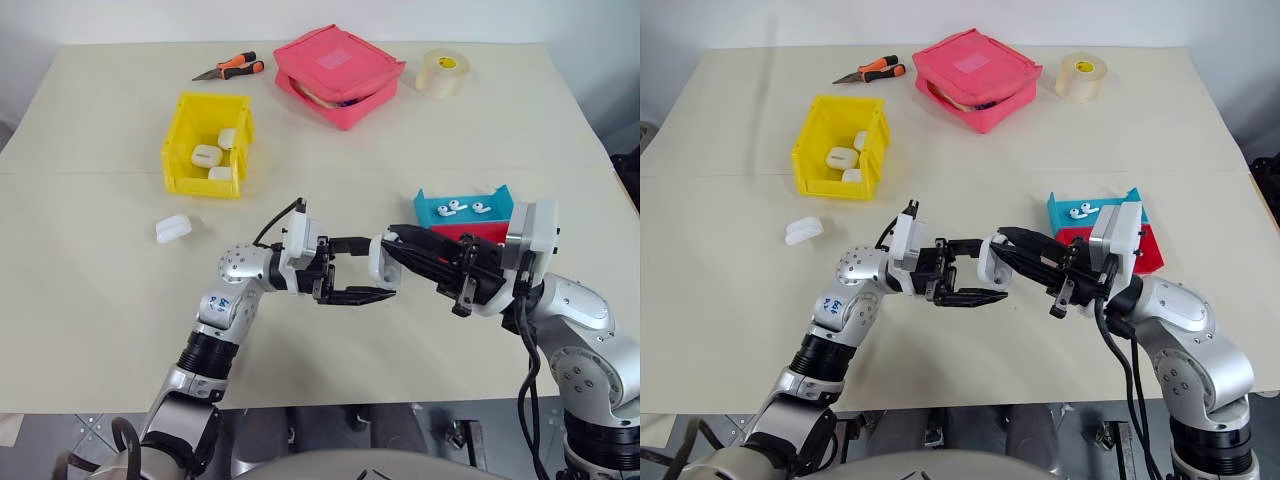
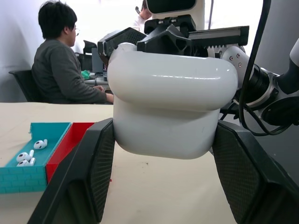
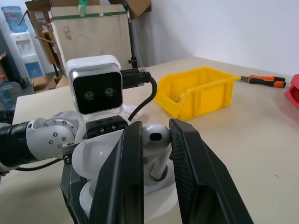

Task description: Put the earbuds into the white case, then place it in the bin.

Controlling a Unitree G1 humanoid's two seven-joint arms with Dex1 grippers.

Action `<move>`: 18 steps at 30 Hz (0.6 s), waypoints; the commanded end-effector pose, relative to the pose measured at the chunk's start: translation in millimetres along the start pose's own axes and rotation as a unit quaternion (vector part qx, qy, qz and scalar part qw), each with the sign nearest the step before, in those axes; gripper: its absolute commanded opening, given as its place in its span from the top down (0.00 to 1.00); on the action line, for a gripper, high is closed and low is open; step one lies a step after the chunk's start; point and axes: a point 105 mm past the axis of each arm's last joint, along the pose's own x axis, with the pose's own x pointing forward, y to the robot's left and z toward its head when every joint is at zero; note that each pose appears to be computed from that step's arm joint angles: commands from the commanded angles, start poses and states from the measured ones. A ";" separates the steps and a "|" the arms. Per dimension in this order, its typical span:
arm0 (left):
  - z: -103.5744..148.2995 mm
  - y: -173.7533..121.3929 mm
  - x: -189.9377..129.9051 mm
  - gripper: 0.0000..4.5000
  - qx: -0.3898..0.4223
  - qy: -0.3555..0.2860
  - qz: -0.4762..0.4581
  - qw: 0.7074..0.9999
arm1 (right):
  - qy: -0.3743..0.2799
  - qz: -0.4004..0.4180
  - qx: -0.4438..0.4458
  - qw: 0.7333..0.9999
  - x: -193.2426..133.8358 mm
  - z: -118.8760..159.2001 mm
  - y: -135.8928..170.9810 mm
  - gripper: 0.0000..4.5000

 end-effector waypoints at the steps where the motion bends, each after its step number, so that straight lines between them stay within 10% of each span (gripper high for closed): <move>1: 18.7 -2.3 9.2 0.38 0.027 -0.028 -0.021 0.999 | 0.029 -0.001 -0.013 0.999 -1.5 -13.7 -1.6 0.90; 18: 25.6 -2.6 1.5 0.38 0.044 -0.028 -0.017 0.998 | 0.104 0.003 -0.056 0.993 -28.3 -22.2 -4.4 0.90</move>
